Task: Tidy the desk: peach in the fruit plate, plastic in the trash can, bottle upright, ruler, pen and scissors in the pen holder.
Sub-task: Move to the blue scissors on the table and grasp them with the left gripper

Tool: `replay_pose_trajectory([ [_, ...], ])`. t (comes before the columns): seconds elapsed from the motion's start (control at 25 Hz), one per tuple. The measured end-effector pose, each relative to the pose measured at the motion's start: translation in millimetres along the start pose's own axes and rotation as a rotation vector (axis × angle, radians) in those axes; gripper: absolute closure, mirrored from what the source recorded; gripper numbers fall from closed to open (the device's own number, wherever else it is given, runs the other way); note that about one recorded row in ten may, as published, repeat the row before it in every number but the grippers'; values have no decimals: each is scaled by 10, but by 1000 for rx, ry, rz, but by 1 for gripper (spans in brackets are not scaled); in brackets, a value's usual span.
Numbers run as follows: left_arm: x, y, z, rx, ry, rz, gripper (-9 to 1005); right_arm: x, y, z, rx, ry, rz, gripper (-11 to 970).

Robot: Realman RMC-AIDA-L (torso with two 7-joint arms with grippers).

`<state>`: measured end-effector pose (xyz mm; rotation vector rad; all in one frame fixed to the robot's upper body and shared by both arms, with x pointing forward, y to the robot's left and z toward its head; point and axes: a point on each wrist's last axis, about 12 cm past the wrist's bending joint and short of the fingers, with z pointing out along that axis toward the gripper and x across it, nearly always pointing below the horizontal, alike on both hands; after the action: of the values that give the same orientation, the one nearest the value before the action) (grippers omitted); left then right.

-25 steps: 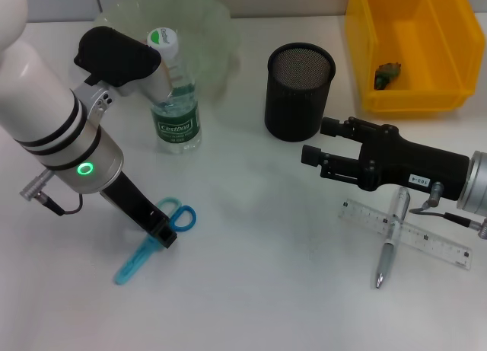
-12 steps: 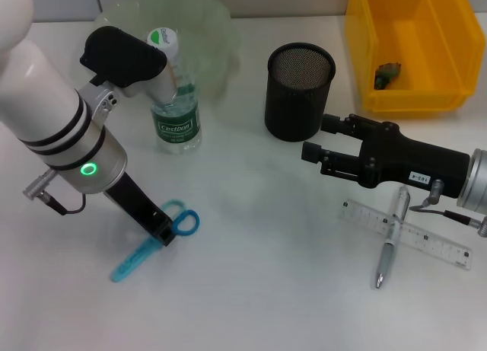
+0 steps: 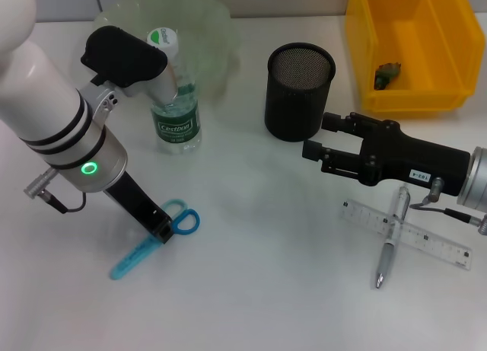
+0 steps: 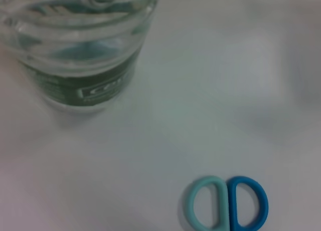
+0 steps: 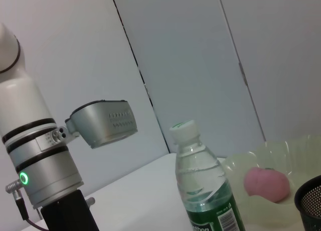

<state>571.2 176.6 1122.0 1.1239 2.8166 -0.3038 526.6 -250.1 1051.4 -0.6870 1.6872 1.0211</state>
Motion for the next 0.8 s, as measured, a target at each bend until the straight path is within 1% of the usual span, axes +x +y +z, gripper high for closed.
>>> replay_pose_trajectory([
  [0.4, -41, 29, -111, -33, -27, 11, 722, -11, -27, 22, 14, 7, -4, 201],
  [0.72, -69, -19, -130, -24, 4, 41, 718, -29, -49, 33, 28, 3, -7, 200],
  [0.8, -80, -34, -132, -23, 8, 50, 717, -62, -63, 40, 34, -12, -11, 200],
])
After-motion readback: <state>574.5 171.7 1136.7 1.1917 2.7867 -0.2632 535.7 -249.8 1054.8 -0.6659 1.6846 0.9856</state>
